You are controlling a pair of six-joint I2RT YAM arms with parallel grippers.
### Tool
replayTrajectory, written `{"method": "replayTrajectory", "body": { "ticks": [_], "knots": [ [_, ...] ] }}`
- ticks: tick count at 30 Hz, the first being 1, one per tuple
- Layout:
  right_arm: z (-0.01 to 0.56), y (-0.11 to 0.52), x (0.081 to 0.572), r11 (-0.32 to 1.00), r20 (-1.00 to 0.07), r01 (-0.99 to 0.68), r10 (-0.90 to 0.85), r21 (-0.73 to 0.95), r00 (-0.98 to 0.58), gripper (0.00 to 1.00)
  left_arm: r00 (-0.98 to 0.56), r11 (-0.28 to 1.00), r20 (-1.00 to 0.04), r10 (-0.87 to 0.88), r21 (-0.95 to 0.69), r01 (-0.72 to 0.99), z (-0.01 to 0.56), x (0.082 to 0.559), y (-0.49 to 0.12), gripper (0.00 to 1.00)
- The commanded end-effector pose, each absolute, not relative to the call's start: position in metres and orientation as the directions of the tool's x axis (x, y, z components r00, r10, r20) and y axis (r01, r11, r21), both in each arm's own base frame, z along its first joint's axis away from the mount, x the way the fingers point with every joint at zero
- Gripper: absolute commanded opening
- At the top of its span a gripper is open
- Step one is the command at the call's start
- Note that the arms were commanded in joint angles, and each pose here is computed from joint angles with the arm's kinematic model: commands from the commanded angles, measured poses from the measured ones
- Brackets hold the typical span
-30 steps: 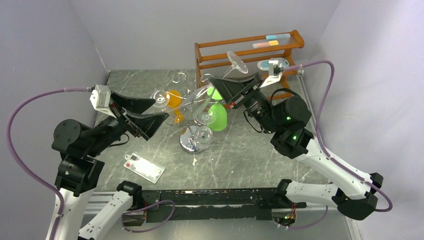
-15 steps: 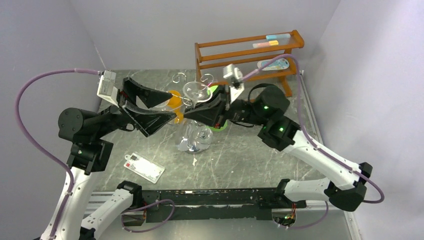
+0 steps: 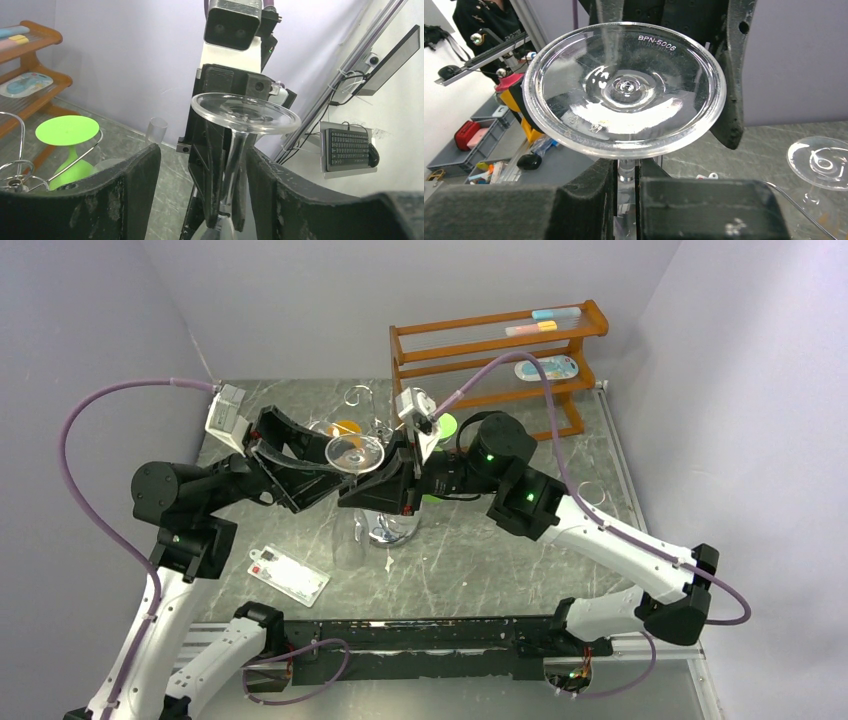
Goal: Place the wine glass upside down on the wine glass rack
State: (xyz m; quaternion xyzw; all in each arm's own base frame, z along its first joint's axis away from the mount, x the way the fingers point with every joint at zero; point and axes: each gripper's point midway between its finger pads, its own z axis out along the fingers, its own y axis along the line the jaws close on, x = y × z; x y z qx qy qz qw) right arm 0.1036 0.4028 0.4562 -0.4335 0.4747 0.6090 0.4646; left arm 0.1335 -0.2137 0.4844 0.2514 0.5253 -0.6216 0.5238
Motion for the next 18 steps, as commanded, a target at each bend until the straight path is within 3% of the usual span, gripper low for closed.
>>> {"method": "replayTrajectory", "body": {
  "ticks": [1,12,15,18],
  "knots": [
    [0.471,0.406,0.094,-0.153,-0.969,-0.979,0.186,0.137,-0.165,0.0,-0.336,0.083,-0.87,-0.36,-0.389,0.918,0.478,0.131,-0.216,0.65],
    [0.464,0.423,0.095,-0.135,-0.973,-0.979,0.156,0.151,-0.172,0.0,-0.341,0.076,-0.886,-0.315,-0.382,0.921,0.464,0.129,-0.218,0.46],
    [0.466,0.422,0.097,-0.121,-0.971,-0.98,0.164,0.157,-0.176,0.0,-0.338,0.092,-0.891,-0.302,-0.38,0.92,0.459,0.13,-0.218,0.33],
    [0.463,0.422,0.098,-0.111,-0.969,-0.98,0.163,0.168,-0.184,0.0,-0.334,0.092,-0.892,-0.304,-0.376,0.922,0.458,0.131,-0.218,0.08]
  ]
}}
